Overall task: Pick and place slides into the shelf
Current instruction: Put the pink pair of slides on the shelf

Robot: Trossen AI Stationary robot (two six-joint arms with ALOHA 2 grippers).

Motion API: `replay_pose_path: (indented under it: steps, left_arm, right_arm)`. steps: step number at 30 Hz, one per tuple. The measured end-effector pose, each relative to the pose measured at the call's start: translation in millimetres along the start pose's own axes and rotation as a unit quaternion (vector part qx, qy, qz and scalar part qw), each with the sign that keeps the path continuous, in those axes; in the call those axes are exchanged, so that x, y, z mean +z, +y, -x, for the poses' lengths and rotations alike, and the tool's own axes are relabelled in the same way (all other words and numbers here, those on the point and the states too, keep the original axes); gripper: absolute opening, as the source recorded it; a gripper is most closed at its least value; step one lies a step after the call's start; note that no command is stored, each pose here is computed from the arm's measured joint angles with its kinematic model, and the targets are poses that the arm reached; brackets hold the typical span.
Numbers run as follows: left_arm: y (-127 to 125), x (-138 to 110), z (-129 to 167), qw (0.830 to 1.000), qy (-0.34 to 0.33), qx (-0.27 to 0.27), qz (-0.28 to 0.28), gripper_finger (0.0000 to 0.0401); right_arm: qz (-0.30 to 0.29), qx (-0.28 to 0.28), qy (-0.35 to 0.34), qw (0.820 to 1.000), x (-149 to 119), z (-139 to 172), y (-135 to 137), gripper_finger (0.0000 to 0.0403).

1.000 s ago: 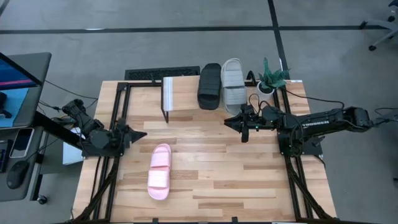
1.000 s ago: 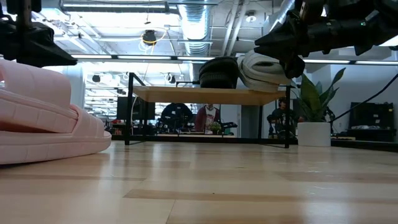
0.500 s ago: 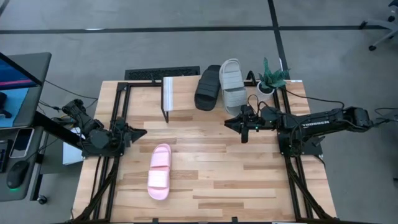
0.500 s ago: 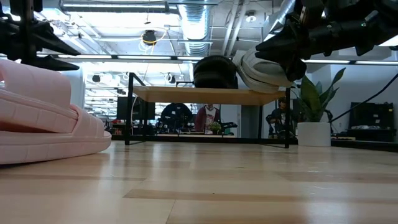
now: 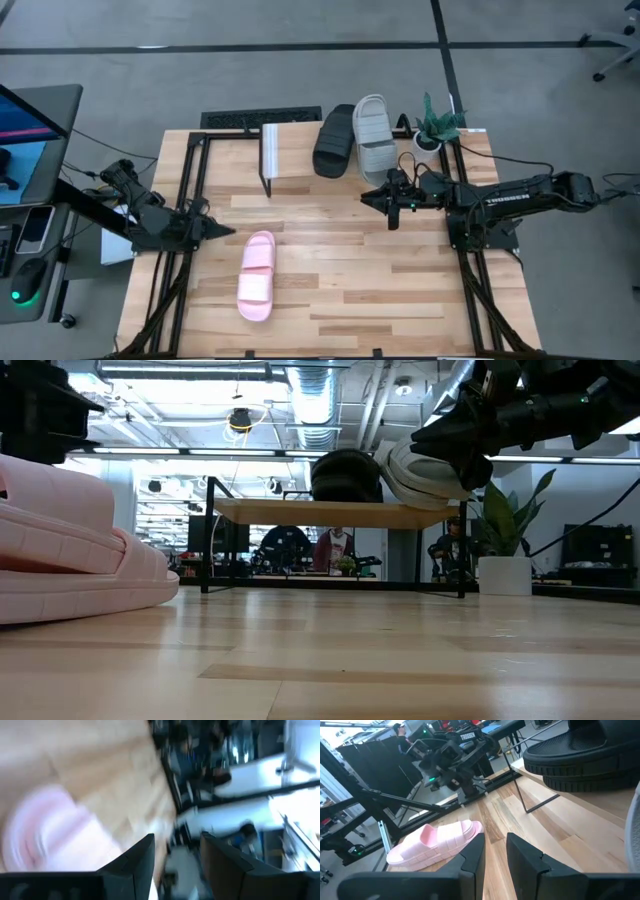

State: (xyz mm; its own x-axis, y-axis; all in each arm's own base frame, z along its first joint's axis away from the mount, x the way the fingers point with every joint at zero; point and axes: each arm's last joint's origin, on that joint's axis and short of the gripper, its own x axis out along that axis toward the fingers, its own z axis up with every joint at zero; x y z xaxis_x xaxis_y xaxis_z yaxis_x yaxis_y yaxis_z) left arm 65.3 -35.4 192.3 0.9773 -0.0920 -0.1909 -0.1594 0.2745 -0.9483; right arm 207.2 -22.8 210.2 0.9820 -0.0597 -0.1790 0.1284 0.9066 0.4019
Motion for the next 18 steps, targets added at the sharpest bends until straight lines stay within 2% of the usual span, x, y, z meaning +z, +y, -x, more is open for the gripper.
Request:
replay_pose_path:
  steps: [6, 10, 13, 16, 18]
  left_arm:
    - [0.7, -7.1, 0.9, 0.992, 0.121, -0.002, 0.04, 0.0146]
    - [2.5, -10.3, 1.9, 0.983, 0.175, 0.008, 0.053, 0.0146]
    - [9.7, -12.2, 2.9, 0.977, 0.201, 0.046, 0.059, 0.0146]
    - [20.0, -12.5, 4.4, 0.972, 0.2, 0.101, 0.068, 0.0146]
    - [23.2, -12.4, 5.0, 0.97, 0.197, 0.12, 0.076, 0.0146]
  right_arm:
    - [0.0, 0.0, 0.0, 1.0, 0.0, 0.0, 0.0, 0.0069]
    - [0.0, 0.0, 0.0, 1.0, 0.0, 0.0, 0.0, 0.0069]
    - [0.0, 0.0, 0.0, 1.0, -0.1, 0.0, 0.0, 0.0069]
    - [0.0, 0.0, 0.0, 1.0, -0.1, 0.0, 0.0, 0.0069]
    - [0.0, 0.0, 0.001, 1.0, -0.1, 0.0, 0.0, 0.0069]
